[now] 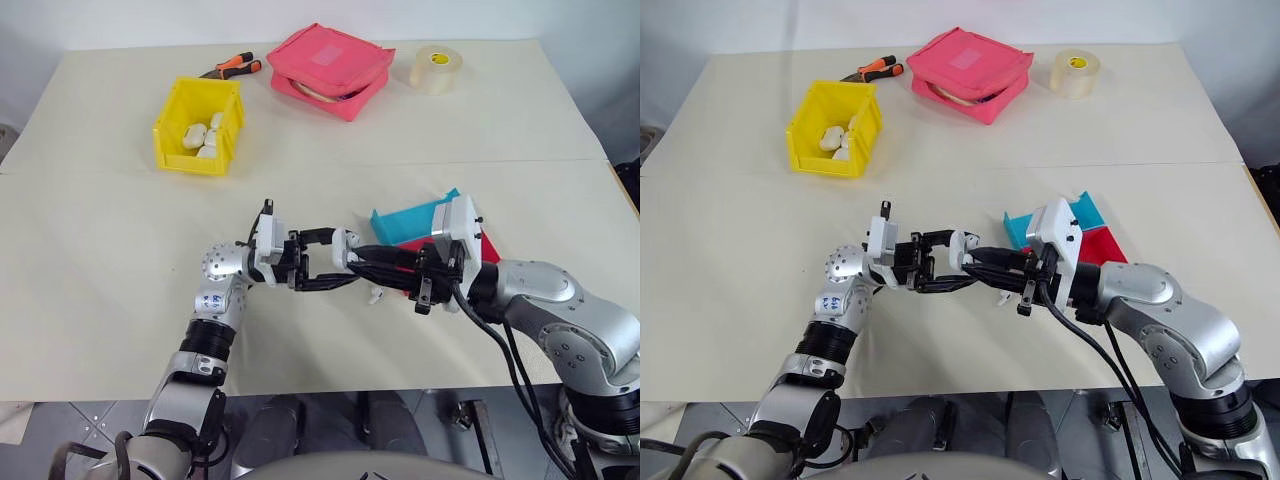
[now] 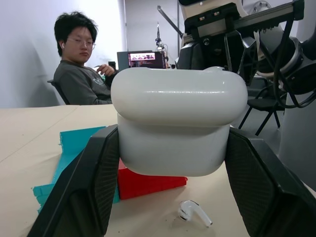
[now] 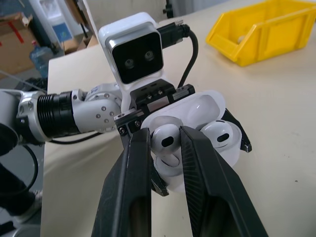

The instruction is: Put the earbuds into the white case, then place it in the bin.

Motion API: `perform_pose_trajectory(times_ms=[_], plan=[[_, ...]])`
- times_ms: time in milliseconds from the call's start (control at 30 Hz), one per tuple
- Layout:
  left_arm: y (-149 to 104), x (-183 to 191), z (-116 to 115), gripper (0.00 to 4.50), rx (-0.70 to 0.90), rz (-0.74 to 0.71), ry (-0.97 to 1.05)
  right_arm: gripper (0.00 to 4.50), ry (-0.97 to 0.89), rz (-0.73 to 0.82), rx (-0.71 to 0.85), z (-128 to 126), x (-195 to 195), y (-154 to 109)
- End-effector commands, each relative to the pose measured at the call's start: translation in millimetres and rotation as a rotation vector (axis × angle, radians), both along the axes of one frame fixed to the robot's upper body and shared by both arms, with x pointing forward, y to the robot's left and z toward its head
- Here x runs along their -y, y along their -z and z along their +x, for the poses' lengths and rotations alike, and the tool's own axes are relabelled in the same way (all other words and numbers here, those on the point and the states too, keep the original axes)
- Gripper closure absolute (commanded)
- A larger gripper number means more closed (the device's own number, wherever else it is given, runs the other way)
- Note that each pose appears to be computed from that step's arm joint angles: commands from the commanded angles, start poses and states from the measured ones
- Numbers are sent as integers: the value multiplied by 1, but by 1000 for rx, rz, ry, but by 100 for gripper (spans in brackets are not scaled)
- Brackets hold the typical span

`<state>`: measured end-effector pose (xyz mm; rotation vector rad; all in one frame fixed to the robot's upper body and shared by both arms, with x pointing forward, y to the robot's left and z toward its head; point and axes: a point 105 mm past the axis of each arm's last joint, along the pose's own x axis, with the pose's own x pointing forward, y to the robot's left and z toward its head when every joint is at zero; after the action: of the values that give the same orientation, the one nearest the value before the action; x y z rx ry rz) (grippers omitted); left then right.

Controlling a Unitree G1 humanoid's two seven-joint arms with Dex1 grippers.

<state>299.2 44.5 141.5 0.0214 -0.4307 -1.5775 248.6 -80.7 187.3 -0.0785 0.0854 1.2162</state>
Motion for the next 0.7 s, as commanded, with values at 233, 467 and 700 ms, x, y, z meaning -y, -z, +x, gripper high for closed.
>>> perform_pose_trajectory(times_ms=[233, 467, 700], plan=[[-33, 2, 2, 170, 102, -110, -9, 402, 143, -138, -106, 22, 19, 31], [-30, 3, -4, 170, 119, -85, 29, 402, 159, -174, -106, 30, 21, 33], [-28, 4, -8, 170, 126, -77, 30, 402, 159, -194, -136, 30, 22, 37]])
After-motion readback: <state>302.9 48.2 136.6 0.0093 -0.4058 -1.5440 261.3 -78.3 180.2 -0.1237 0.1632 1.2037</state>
